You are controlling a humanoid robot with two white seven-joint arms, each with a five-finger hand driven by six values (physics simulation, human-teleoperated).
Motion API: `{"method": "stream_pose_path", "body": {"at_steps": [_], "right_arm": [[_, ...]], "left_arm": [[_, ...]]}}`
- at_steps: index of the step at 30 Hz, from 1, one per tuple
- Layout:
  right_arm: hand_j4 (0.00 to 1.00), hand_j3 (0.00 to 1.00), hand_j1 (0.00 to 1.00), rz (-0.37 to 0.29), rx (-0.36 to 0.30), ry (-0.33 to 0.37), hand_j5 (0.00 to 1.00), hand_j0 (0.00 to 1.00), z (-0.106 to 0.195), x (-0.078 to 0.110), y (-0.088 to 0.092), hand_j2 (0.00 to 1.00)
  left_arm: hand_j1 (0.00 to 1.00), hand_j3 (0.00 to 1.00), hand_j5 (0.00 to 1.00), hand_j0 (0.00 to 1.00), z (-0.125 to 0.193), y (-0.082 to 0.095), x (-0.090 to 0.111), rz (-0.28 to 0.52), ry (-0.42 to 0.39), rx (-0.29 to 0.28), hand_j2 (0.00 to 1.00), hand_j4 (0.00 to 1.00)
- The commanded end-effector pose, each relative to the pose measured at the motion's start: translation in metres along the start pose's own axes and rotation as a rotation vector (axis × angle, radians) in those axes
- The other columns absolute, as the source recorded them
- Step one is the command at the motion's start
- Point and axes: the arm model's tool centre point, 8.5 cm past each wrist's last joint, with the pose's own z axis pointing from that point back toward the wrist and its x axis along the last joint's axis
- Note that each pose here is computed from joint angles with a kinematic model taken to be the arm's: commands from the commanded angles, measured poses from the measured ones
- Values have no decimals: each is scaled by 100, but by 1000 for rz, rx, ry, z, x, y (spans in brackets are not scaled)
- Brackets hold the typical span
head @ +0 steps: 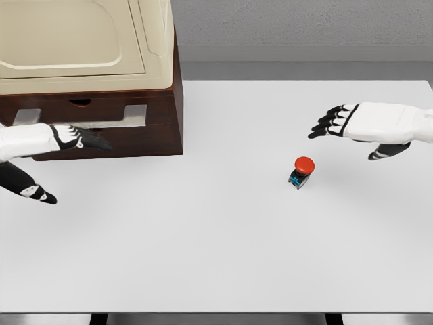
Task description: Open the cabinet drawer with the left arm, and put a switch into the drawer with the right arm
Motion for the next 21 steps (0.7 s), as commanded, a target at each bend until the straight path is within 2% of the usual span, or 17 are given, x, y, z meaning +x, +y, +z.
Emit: {"method": "stream_pose_path", "body": {"at_steps": [1, 3, 6, 7, 11, 13, 14, 15, 17, 18, 19, 21], "right_arm": [[100, 100, 100, -3, -4, -3, 100, 100, -1, 1, -1, 100], [100, 100, 100, -3, -4, -3, 100, 100, -1, 1, -1, 100], [100, 100, 100, -2, -5, -2, 100, 100, -1, 1, -1, 100], [100, 100, 100, -2, -5, -2, 100, 100, -1, 1, -1, 100], [100, 100, 100, -2, -5, -2, 100, 100, -1, 1, -1, 100], [100, 100, 100, -2, -10, -8, 100, 100, -3, 2, -2, 100], [100, 100, 100, -2, -11, -9, 100, 100, -4, 2, -2, 100], [100, 100, 100, -3, -13, -15, 100, 100, -7, 3, -2, 100], [100, 100, 100, -3, -14, -19, 100, 100, -8, 4, -2, 100], [100, 100, 100, -3, -18, -24, 100, 100, -11, 5, -2, 100], [100, 100, 100, -5, -19, -30, 100, 100, -13, 6, -2, 100], [100, 100, 100, -6, -10, -37, 100, 100, -15, 8, 1, 100]], "left_arm": [[100, 100, 100, 100, -18, -6, -3, 203, -47, 6, 100, 100], [100, 100, 100, 100, -12, 0, -2, 244, -52, 38, 100, 100], [100, 100, 100, 100, -11, 0, -4, 282, -44, 49, 100, 100], [100, 100, 100, 100, -8, 2, -6, 331, -34, 68, 100, 100], [100, 100, 100, 100, -5, 6, -16, 414, 93, 59, 100, 100], [100, 100, 100, 100, -7, 8, -25, 485, 192, 50, 100, 100], [100, 100, 100, 100, -7, 7, -27, 499, 209, 46, 100, 100], [100, 100, 100, 100, -7, 7, -29, 504, 225, 71, 100, 100], [100, 100, 100, 100, -10, 7, -31, 513, 245, 67, 100, 100], [98, 98, 98, 98, -11, 9, -33, 515, 259, 93, 98, 98], [95, 95, 95, 95, -10, 13, -36, 513, 284, 144, 95, 95], [93, 93, 93, 93, -9, 13, -36, 471, 296, 144, 93, 93]]}}
